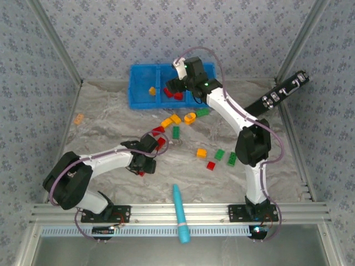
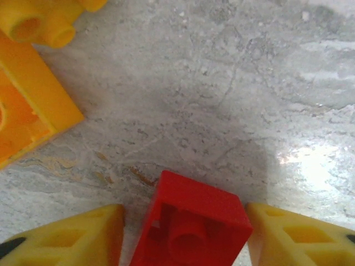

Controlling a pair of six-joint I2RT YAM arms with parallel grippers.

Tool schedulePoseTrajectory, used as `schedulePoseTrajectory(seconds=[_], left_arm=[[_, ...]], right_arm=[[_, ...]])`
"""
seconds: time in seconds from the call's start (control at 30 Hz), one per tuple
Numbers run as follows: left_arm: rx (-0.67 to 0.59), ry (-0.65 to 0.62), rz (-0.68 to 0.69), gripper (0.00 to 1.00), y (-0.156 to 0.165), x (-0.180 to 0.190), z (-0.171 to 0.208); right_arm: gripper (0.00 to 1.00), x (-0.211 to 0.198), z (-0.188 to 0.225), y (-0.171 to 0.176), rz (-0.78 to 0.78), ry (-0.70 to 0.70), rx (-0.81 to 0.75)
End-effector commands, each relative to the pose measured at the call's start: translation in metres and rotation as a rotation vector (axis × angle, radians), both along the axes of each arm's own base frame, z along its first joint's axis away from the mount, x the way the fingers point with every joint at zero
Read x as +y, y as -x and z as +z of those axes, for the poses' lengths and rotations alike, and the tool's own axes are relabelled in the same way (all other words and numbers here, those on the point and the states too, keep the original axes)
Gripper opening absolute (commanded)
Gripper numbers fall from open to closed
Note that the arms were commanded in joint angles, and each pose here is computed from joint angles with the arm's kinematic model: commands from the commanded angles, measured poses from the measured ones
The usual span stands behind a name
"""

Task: Sort the legos into containers by color
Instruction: Pick up the lego from the middle-left of the table, then place the lego in the container.

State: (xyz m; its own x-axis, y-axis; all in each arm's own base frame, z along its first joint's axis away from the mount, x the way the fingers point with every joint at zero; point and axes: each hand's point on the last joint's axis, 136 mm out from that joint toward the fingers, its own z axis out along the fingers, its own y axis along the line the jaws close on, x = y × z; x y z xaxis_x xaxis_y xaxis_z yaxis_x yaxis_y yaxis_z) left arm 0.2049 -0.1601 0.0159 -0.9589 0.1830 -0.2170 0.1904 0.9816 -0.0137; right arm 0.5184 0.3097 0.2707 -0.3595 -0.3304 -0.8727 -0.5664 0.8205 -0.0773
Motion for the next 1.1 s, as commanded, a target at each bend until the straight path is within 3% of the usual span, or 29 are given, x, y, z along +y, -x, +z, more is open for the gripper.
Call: schedulePoseTrajectory(seconds=[0.0,0.2,0.53,0.7,0.83,1.07], left_arm=[[0.061,-0.039,0.017,0.51,0.015,0.005,-0.016],[0.072,-0.030,0.031,0.39,0.020,0.000,-0.015],[0.024,-0.028,0.035,0.28,-0.001,-0.019,0.022],[-0.097,-0.004,-0.044,0.26,-0.048,-0.053,0.071],[-0.244,0.000,-0.144,0.26,-0.106,-0.086,0.119],[-0.437,-0.023,-0.192,0.26,-0.209,-0.115,0.168]], right_arm=[[0.83,-0.016,0.025,0.009,-0.039,0.018,-0.055],[0.92,-0.042,0.035,0.031,-0.049,0.005,-0.096],[0.93,-0.115,-0.004,0.065,-0.177,-0.022,0.031],[0.93,-0.147,-0.024,0.088,-0.245,-0.051,0.093],[0.92,-0.165,-0.052,0.104,-0.302,-0.116,0.168],[0.91,-0.163,-0.084,0.140,-0.293,-0.162,0.273]])
